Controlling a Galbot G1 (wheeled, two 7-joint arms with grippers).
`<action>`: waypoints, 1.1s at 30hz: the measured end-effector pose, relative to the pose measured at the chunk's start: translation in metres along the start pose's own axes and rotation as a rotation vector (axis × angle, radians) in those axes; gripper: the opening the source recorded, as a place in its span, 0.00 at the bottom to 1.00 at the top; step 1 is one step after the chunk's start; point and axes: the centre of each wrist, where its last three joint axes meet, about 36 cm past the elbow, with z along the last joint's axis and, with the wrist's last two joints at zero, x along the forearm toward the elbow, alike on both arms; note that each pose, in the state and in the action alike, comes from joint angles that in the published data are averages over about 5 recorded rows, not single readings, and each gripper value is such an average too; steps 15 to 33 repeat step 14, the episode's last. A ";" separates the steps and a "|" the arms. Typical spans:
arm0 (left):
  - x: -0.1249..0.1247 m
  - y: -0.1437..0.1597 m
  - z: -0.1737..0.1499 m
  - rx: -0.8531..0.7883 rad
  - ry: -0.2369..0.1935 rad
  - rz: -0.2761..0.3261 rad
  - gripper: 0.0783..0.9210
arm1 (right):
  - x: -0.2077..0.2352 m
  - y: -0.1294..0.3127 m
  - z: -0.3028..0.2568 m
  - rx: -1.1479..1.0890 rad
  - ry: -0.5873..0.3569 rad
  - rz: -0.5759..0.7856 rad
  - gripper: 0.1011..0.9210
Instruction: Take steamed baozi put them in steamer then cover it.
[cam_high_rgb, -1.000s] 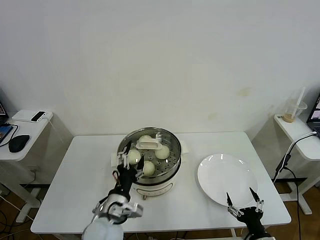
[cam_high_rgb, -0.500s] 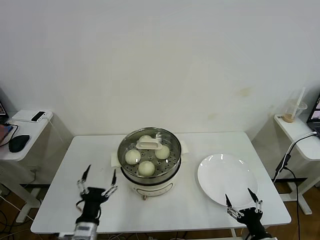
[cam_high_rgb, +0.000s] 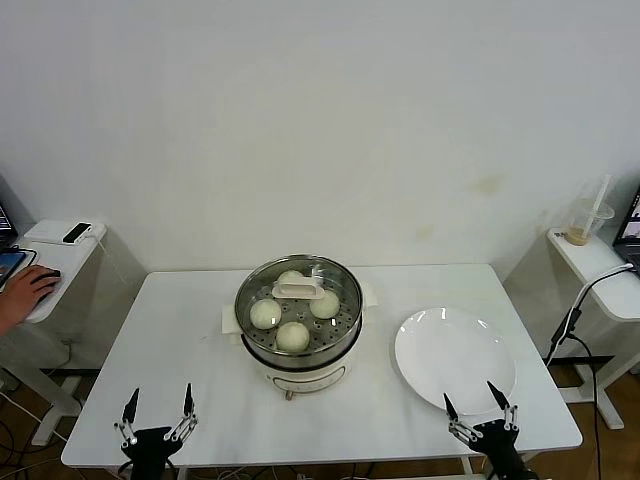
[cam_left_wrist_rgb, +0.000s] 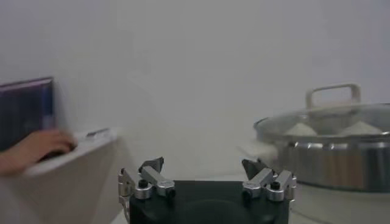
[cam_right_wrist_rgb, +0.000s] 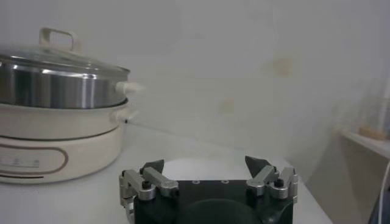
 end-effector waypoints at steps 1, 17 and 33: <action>0.002 0.001 0.001 0.004 0.005 -0.002 0.88 | 0.000 0.001 0.000 -0.006 0.000 -0.002 0.88; 0.011 0.003 -0.004 0.031 0.031 0.000 0.88 | -0.002 0.010 -0.003 -0.049 0.022 -0.022 0.88; 0.011 0.003 -0.004 0.031 0.031 0.000 0.88 | -0.002 0.010 -0.003 -0.049 0.022 -0.022 0.88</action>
